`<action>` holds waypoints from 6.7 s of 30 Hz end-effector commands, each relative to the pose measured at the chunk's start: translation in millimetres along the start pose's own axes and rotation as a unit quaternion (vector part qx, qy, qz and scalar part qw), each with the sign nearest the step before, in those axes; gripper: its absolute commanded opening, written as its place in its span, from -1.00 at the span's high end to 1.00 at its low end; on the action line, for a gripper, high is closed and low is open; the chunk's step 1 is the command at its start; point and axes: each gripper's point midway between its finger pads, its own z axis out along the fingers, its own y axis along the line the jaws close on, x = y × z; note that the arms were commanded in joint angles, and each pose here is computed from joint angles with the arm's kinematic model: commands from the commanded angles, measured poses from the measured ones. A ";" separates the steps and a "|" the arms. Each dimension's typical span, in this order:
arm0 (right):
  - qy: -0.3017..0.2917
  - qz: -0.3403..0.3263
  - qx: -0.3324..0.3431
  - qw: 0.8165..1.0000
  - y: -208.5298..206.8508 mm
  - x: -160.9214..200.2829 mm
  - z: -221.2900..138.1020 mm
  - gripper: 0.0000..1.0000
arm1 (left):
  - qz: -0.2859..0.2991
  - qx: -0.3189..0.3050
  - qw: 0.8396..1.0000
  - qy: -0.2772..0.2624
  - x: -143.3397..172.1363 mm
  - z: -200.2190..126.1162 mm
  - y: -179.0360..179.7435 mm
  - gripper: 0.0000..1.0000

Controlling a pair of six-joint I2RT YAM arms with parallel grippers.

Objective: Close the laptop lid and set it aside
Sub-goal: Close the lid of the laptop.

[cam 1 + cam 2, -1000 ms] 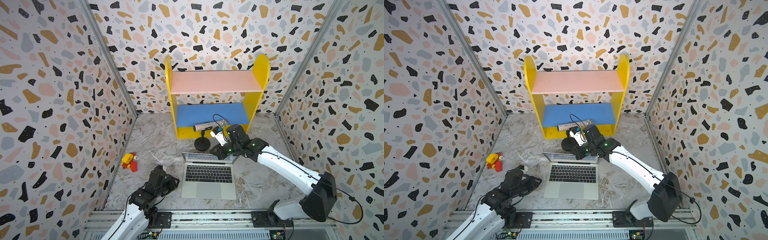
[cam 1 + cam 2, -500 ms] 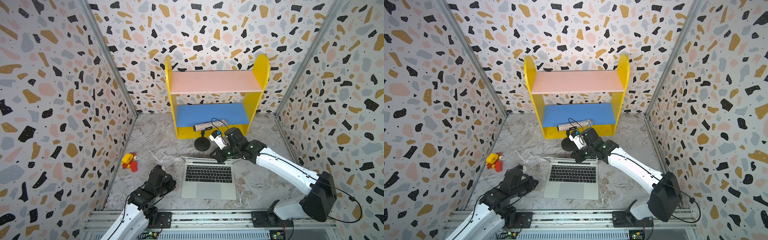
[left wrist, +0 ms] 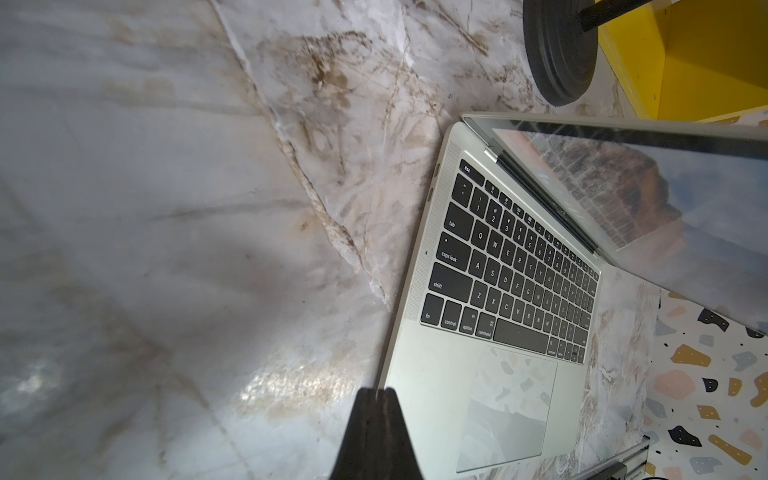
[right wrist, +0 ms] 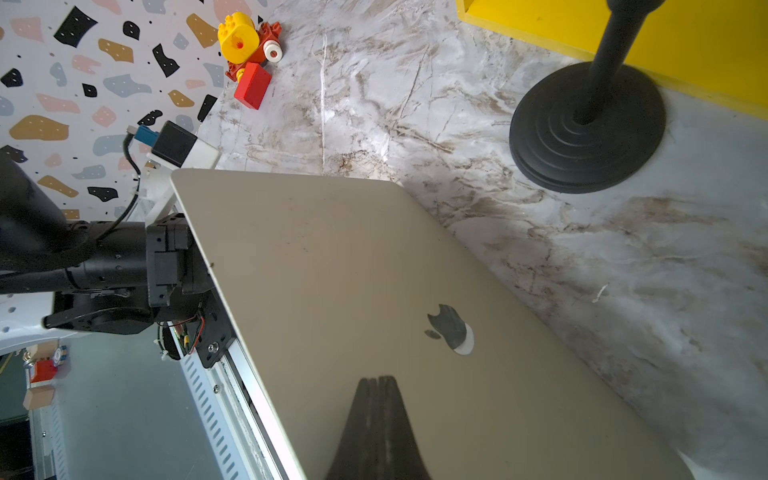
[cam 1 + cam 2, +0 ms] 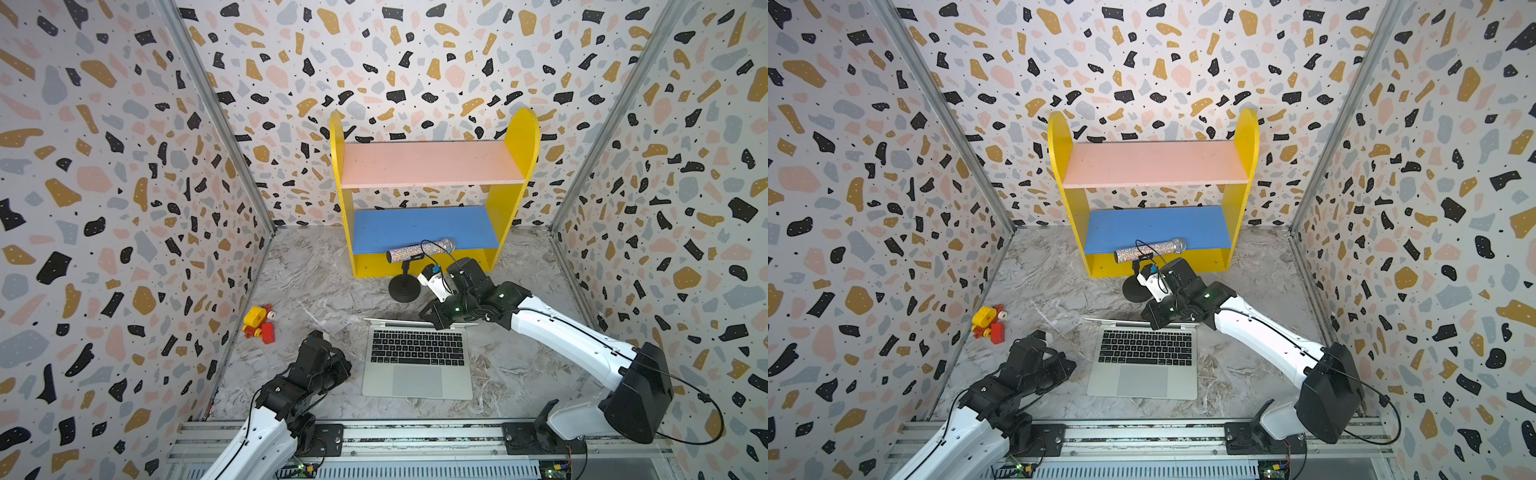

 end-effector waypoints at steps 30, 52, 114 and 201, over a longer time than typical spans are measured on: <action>0.049 0.013 -0.007 0.999 8.8 33.9 8.5 1.00 | 0.013 0.001 1.000 -0.016 -8.3 -7.0 -6.4 0.92; 0.075 0.012 -0.009 0.997 13.3 47.9 20.4 1.00 | 0.014 0.001 1.000 -0.017 -11.0 -5.8 -9.1 0.92; 0.135 0.021 -0.016 0.990 21.3 99.1 62.1 1.00 | 0.018 -0.006 1.000 -0.024 -13.0 -9.8 -6.9 0.91; 0.201 0.048 0.012 0.978 2.8 154.5 91.5 1.00 | 0.017 0.002 1.000 -0.018 -12.3 -4.8 -10.1 0.91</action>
